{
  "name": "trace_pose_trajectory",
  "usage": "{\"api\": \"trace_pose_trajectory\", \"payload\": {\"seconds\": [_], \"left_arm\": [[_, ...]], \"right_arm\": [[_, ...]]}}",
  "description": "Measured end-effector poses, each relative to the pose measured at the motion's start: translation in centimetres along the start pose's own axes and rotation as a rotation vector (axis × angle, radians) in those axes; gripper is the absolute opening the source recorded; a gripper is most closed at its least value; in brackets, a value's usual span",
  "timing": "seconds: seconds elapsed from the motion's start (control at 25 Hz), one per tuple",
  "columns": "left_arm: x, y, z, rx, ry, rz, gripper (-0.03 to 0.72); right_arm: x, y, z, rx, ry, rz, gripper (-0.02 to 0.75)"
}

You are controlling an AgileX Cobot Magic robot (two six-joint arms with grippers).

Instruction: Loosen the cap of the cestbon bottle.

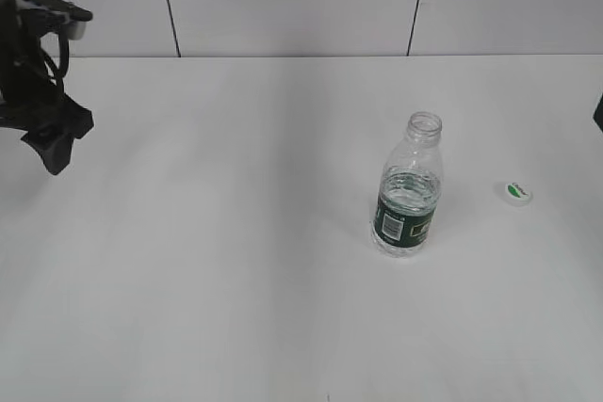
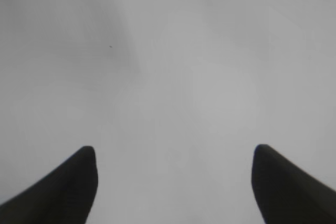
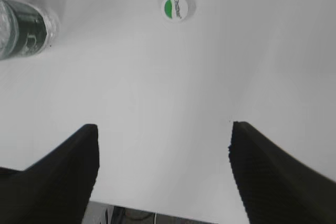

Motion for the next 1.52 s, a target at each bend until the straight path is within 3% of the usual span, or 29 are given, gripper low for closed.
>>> {"api": "trace_pose_trajectory", "payload": {"seconds": [0.16, 0.28, 0.6, 1.04, 1.52], "left_arm": [[-0.6, -0.4, -0.8, -0.034, 0.019, -0.127, 0.545], [-1.2, -0.4, -1.0, -0.044, 0.003, -0.166, 0.545], [-3.6, -0.2, -3.5, -0.058, -0.051, -0.169, 0.541], [-6.0, -0.5, -8.6, -0.068, -0.110, -0.161, 0.538], [-7.8, -1.4, -14.0, -0.091, -0.196, -0.180, 0.534]], "right_arm": [[0.0, 0.1, -0.5, 0.000, 0.042, 0.011, 0.590], [0.0, 0.1, -0.5, 0.000, 0.048, 0.013, 0.590], [-2.4, 0.7, -2.3, -0.002, -0.011, -0.001, 0.589], [-5.2, 2.4, -8.8, 0.006, -0.094, -0.019, 0.589], [-10.1, 4.3, -15.5, 0.033, -0.357, -0.071, 0.589]]}}
Point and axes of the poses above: a point on each arm's last joint axis where the gripper is mounted, x pointing out along that axis toward the gripper, y along the wrist's bending axis when the last joint is at zero, z = x × y, the point moved 2 cm from there along x, pointing out along that axis toward the gripper, and after that the axes turned 4 degrees about x, right-handed, at the moved point
